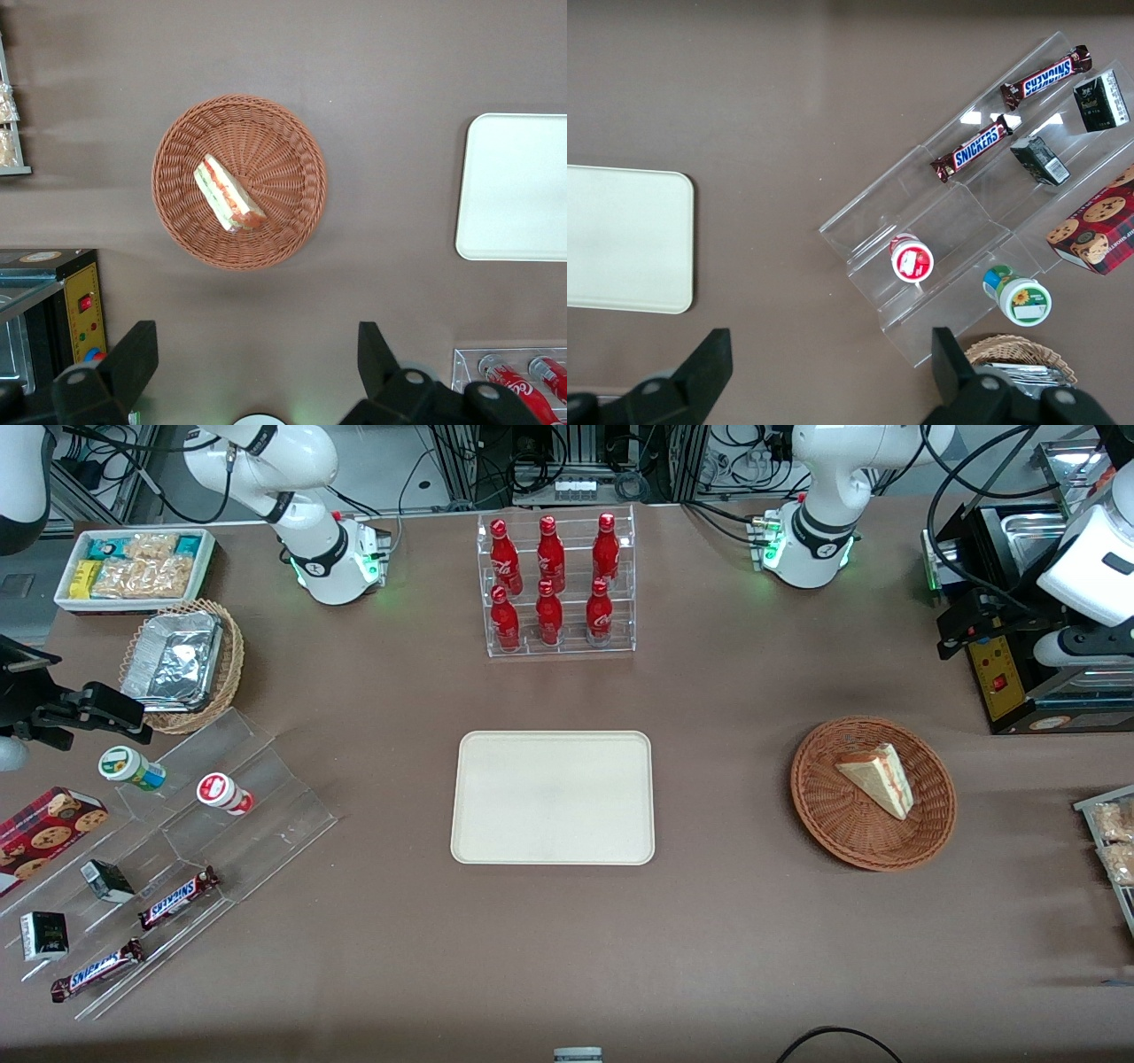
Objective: Place sandwich from basket to tray
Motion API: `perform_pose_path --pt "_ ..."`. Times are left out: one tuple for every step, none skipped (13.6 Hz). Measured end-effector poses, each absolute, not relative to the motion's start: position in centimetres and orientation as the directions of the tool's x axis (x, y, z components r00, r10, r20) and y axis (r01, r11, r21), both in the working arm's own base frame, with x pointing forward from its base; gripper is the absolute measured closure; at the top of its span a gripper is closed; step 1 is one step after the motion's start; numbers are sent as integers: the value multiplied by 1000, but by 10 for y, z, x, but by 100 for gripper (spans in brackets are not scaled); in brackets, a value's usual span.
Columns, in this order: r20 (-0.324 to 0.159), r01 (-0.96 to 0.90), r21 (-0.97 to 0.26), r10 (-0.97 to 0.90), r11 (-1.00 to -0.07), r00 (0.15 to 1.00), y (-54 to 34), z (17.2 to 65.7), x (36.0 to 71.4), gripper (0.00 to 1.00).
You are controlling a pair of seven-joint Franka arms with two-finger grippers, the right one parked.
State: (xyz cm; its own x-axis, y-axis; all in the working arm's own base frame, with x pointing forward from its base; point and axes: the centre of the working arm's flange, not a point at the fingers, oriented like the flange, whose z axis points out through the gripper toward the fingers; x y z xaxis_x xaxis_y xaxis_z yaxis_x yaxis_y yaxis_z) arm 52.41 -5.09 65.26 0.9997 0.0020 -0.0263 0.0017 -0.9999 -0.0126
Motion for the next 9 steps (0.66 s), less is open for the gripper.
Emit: perform_pose_path --pt "-33 11 -14 11 -1000 999 -49 649 525 0" --pt "-42 27 -15 28 -1000 999 -43 644 528 0" --pt "-50 46 -16 47 -999 998 -35 639 531 0" --pt "-59 73 -17 73 -997 996 -23 634 535 0" --pt "-72 106 -19 107 -994 992 -7 626 539 0" --pt "-85 145 -22 146 -989 986 10 617 544 0" --pt "-88 184 -23 185 -983 979 25 606 551 0" --pt "-84 218 -25 219 -976 972 35 594 558 0" --pt "-79 245 -26 246 -969 966 41 581 564 0"
